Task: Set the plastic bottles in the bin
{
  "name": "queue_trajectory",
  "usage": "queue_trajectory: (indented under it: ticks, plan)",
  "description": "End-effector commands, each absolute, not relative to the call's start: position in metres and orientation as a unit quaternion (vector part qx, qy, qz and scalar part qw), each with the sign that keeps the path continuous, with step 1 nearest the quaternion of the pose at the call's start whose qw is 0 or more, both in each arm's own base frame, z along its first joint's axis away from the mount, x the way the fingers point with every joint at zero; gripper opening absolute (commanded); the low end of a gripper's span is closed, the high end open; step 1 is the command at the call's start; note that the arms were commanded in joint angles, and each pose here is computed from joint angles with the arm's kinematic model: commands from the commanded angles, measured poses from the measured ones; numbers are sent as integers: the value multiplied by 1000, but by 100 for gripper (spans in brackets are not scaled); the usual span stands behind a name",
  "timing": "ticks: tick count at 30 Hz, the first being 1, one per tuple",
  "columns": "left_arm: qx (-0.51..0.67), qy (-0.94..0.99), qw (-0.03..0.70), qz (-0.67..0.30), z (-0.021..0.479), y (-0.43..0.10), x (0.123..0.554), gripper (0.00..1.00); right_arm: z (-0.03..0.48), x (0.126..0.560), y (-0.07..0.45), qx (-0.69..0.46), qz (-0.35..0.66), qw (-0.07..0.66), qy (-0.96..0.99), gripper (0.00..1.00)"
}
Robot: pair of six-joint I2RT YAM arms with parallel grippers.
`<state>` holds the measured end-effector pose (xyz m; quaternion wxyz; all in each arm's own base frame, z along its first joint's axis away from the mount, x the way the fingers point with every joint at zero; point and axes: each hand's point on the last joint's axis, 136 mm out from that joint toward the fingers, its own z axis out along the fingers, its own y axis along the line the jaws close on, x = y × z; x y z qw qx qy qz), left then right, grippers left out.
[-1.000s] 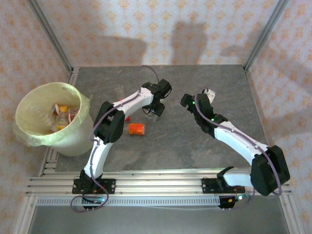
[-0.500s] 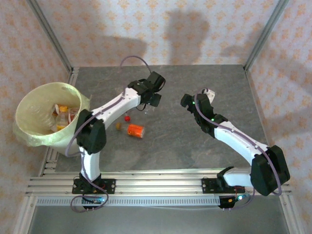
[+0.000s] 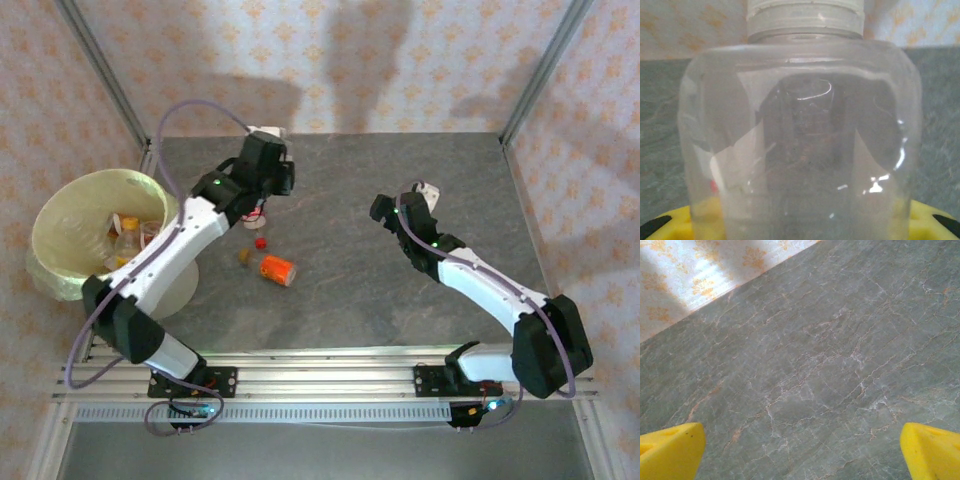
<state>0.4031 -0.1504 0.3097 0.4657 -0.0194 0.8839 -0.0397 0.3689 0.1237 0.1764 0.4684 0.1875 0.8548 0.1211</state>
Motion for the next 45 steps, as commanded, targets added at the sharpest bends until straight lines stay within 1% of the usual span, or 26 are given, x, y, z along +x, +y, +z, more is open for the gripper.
queue_trajectory:
  ticks: [1,5,10,16,18,20,22,29,36,38,39,40,43,45]
  plan:
    - [-70,848,524,-41,358,-123,389,48,179,373,121,188,114,474,853,100]
    - [-98,818,566,-22,397,-92,367,48,178,374,123,186,115,472,854,100]
    - [-176,768,612,65,439,-30,329,49,177,378,126,183,117,470,855,100]
    - [-225,740,615,157,457,23,290,49,175,384,132,179,125,464,859,100]
    - [-246,728,602,217,459,42,277,49,175,385,134,178,128,462,859,100]
    - [-262,719,580,280,457,60,268,48,175,386,136,176,129,461,860,100]
    - [-275,725,553,305,446,74,263,48,175,387,137,175,131,460,860,100]
    - [-321,746,498,304,401,108,244,48,177,389,139,170,130,461,861,100]
    - [-355,800,407,260,339,134,228,49,174,390,140,166,130,458,864,100]
    - [-355,813,390,249,326,136,229,53,174,390,142,165,132,456,865,100]
    - [-354,820,381,237,319,136,231,56,175,391,143,165,135,456,864,100]
    - [-353,827,374,225,315,136,233,62,174,391,143,165,134,455,865,100]
    - [-355,831,376,204,318,133,237,83,176,392,144,164,136,456,864,100]
    - [-353,829,394,184,326,128,241,87,176,392,143,165,136,456,864,100]
